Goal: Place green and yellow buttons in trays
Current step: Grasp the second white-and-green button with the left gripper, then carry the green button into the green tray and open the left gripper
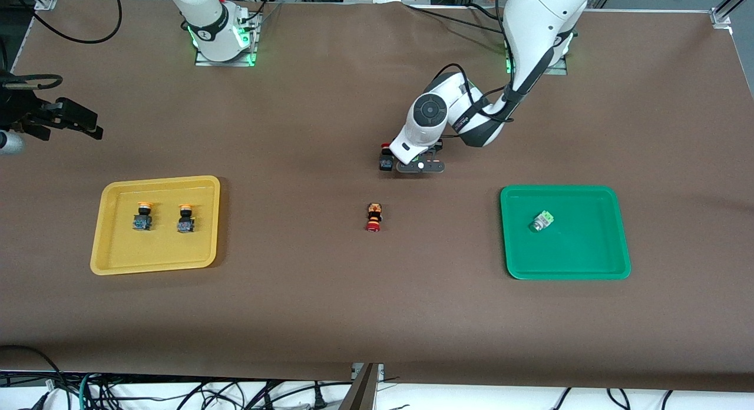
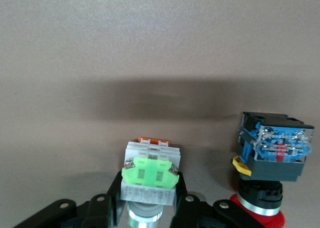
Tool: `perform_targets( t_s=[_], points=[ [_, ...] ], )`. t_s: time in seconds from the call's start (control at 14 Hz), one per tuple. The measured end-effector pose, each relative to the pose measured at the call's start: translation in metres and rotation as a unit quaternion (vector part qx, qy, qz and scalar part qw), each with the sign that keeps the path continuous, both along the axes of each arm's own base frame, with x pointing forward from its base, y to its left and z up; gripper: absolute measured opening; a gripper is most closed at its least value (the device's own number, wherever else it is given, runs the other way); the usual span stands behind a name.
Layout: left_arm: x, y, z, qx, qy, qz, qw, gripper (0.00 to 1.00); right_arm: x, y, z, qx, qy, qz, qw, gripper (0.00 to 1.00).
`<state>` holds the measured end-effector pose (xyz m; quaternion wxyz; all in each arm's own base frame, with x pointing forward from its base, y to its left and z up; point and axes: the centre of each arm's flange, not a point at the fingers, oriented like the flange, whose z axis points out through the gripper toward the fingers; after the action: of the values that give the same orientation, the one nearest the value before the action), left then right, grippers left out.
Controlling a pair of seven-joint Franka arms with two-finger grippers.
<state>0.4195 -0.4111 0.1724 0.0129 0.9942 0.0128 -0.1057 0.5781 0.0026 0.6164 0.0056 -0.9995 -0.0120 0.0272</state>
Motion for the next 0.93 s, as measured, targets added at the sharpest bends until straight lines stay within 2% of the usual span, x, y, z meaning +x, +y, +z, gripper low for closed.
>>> perform_targets(
  t_s=[0.21,0.43,0.64,0.79,0.93],
  points=[
    [0.01,0.006,0.003,-0.002,-0.004,0.011,1.0,0.41,0.0,0.0,0.0,0.0,0.0,0.0,1.0,1.0],
    [0.043,0.035,0.027,0.009,-0.006,0.021,1.0,0.41,0.0,0.0,0.0,-0.001,0.0,0.0,1.0,1.0],
    [0.096,0.088,0.081,0.026,0.003,-0.015,1.0,0.41,0.0,0.0,0.0,-0.002,0.0,0.0,1.0,1.0],
    [0.137,0.137,0.11,0.016,0.002,-0.048,0.999,0.41,0.0,0.0,0.0,-0.002,0.0,0.0,1.0,1.0],
    [0.171,0.2,0.106,0.003,0.004,-0.068,0.998,0.41,0.0,0.0,0.0,-0.007,0.0,0.001,1.0,1.0]
  ],
)
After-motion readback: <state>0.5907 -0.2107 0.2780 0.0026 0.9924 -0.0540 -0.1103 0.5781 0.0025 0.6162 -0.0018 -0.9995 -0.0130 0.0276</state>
